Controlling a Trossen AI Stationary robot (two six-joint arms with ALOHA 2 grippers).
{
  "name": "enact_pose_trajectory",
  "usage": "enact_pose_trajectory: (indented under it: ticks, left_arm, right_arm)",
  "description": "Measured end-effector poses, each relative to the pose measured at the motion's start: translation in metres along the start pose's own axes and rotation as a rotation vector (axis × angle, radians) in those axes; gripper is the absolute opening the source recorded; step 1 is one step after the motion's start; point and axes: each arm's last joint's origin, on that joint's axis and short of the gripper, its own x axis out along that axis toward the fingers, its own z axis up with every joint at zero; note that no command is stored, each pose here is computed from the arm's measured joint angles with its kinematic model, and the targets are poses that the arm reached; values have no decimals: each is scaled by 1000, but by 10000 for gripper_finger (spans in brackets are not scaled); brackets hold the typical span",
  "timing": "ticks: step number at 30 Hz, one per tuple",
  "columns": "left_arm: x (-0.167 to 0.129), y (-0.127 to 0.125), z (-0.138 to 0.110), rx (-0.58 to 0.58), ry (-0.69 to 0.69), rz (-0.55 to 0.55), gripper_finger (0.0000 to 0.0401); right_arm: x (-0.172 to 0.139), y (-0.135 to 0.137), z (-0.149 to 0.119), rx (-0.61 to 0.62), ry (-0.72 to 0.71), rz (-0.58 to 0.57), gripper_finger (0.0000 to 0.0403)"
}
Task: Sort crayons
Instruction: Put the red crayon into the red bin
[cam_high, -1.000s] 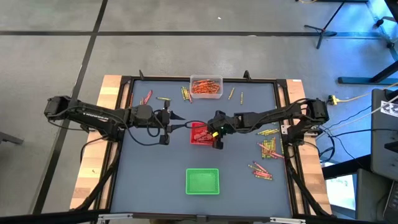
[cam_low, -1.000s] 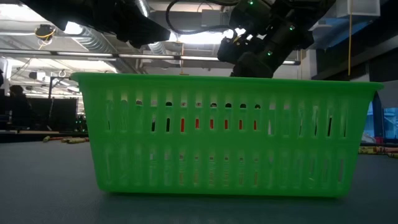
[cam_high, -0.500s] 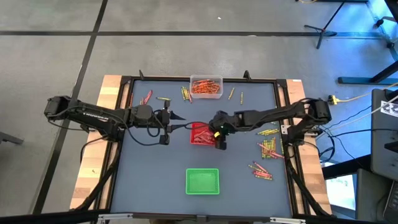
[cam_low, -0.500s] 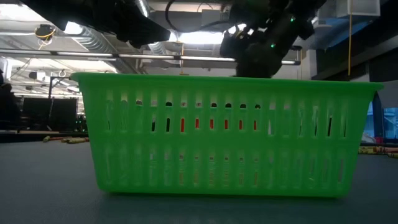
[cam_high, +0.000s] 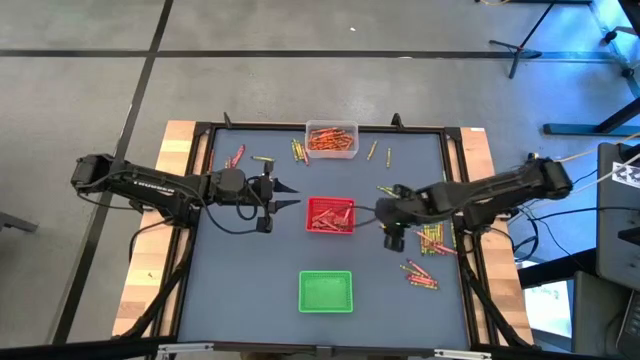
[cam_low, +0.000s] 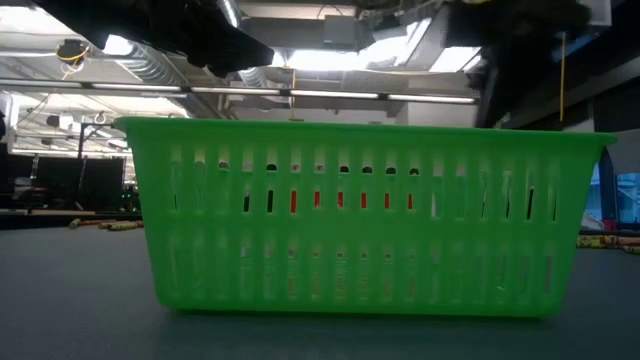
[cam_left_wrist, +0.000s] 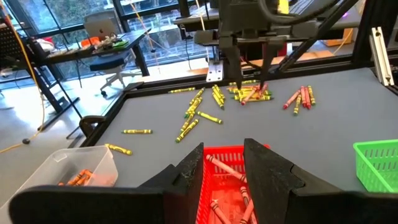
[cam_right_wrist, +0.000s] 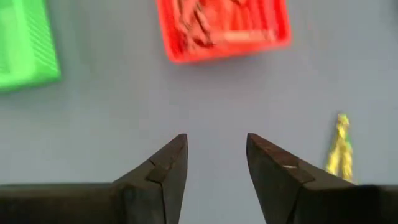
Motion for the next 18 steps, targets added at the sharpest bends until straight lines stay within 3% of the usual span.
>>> enact_pose_trajectory:
  ticks: [6, 18]
  left_arm:
    - [0, 0, 0, 0, 0, 0, 99]
    - [0, 0, 0, -1, 0, 0, 99]
  right_arm:
    - [1, -13, -41, 123, 101, -56, 163]
    - [44, -27, -101, 251, 296, -119, 163]
